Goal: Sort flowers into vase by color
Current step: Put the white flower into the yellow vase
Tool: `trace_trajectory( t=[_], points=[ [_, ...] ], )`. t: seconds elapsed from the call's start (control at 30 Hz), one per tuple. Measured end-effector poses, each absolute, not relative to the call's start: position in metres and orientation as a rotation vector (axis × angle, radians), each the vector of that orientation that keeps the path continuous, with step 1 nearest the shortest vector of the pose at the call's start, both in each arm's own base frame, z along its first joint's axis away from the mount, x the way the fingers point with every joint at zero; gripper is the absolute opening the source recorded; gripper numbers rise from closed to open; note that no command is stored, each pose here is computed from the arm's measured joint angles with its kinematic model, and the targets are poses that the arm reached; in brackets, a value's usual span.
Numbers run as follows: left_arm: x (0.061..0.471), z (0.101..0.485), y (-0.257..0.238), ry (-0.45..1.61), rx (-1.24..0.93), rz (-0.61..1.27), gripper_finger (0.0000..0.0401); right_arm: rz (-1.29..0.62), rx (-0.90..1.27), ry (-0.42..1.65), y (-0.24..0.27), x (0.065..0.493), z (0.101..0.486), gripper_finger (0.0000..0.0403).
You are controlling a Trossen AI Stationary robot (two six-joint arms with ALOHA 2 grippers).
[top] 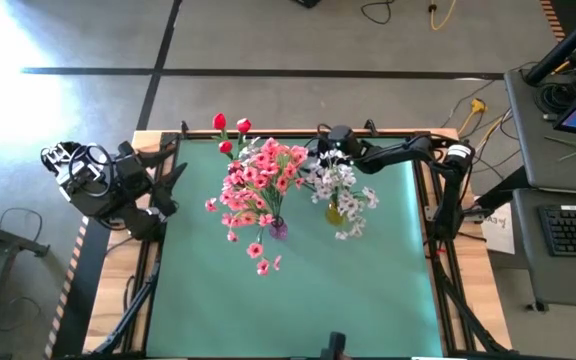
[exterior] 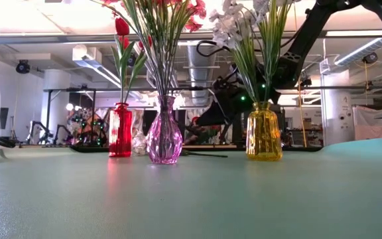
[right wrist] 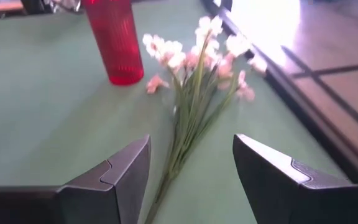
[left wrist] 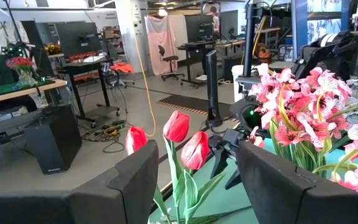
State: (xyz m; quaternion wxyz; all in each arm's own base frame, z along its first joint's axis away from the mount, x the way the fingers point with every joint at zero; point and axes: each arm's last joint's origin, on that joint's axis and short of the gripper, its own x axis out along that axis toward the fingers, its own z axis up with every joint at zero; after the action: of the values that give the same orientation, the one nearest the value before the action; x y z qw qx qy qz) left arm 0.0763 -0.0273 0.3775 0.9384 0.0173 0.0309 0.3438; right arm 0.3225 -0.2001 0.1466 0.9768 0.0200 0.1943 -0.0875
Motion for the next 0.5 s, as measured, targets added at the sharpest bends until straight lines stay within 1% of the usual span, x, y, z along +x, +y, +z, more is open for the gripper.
trace_trajectory(
  t=[0.17, 0.5],
  points=[
    [0.0764, 0.3773, -0.0273, 0.063, 0.036, 0.702, 0.0204, -0.197, 0.008, 0.327, -0.2064, 0.3216, 0.1530, 0.0219],
    [0.0763, 0.3770, -0.0272, 0.066, 0.040, 0.702, 0.0204, -0.212, 0.015, 0.267, -0.2107, 0.3129, 0.1515, 0.0219]
  ],
)
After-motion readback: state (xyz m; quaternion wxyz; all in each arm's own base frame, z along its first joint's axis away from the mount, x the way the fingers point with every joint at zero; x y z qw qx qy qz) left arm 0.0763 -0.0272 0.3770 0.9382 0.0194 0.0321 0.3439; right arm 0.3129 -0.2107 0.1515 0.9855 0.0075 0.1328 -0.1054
